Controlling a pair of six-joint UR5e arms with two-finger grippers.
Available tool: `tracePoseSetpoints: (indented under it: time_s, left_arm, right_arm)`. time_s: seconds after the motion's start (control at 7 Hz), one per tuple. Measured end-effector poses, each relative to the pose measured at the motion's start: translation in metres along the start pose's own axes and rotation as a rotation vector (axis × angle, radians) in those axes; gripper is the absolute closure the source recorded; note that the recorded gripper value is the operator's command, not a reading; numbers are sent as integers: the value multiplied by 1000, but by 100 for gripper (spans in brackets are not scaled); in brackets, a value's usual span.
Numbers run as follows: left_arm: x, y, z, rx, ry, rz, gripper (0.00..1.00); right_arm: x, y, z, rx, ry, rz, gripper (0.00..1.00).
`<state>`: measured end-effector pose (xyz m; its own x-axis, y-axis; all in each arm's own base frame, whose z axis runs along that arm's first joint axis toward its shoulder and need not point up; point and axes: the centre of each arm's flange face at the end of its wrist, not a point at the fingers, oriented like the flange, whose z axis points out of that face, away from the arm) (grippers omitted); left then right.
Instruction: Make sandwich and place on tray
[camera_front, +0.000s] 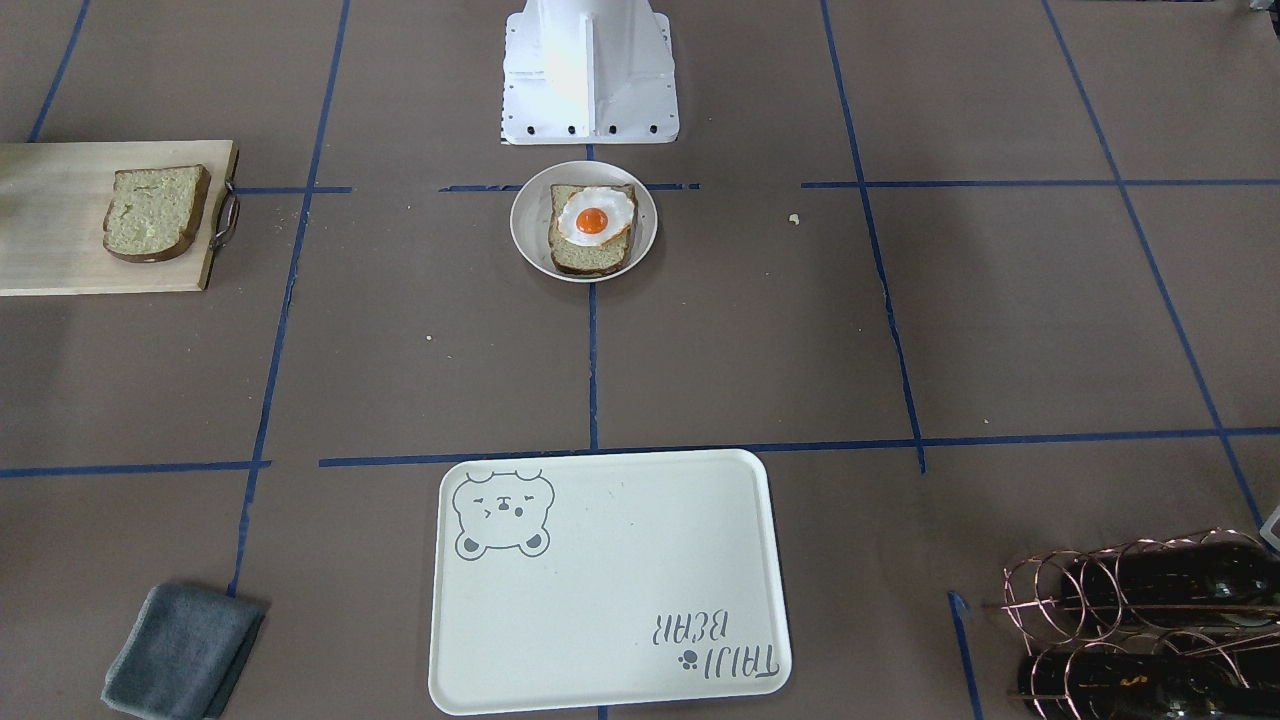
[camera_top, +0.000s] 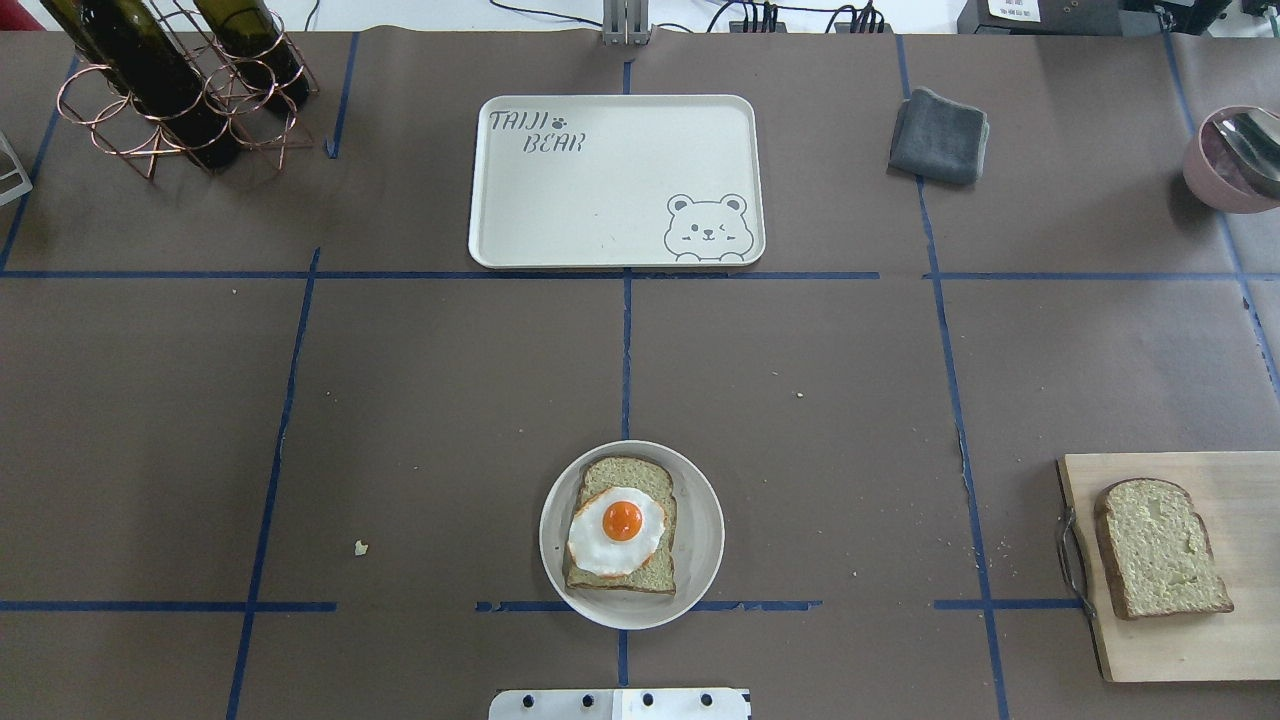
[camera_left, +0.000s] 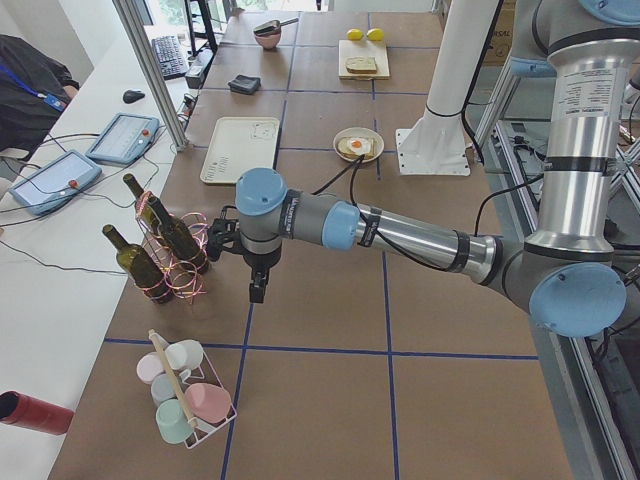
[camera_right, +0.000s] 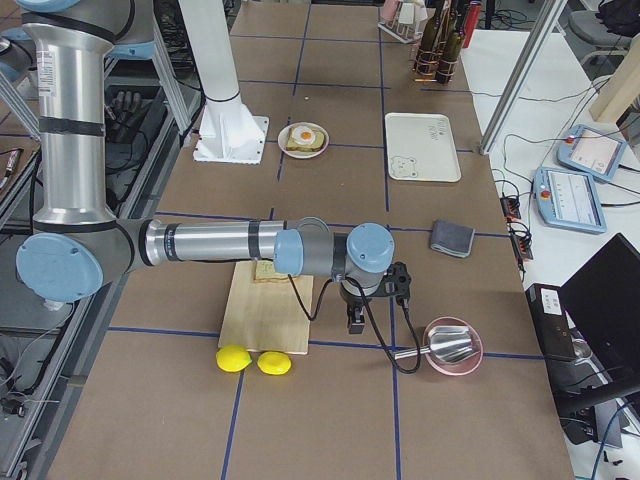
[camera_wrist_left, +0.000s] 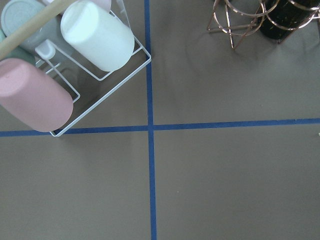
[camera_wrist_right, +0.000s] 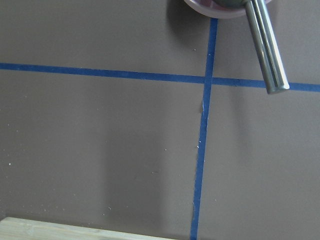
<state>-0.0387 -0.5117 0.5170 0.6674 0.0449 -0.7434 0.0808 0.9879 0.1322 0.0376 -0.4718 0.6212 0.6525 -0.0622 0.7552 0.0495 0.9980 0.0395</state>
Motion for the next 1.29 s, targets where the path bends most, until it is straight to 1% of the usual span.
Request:
tracePoseSetpoints:
  time_s: [0.29,0.57,0.71,0.86,1.0,1.29]
  left_arm:
    - [57,-13,4,28,43,-1,0]
    - [108,-16,12,55,89,-20,0]
    - [136,-15,13,58,114,-43,0]
    - [167,-11,14,51,141,-66,0]
    - [201,-7,18,33,169,-89,0]
    - [260,6,41,8,218,-128,0]
  right_arm:
    - [-43,-8,11,76,-14,63,0]
    - [-76,4,41,118,-20,73,0]
    - [-84,15,53,121,-16,104,0]
    - [-92,36,61,106,-8,118,0]
    - [-99,63,64,90,-3,118,0]
    - [-108,118,73,79,-22,121,0]
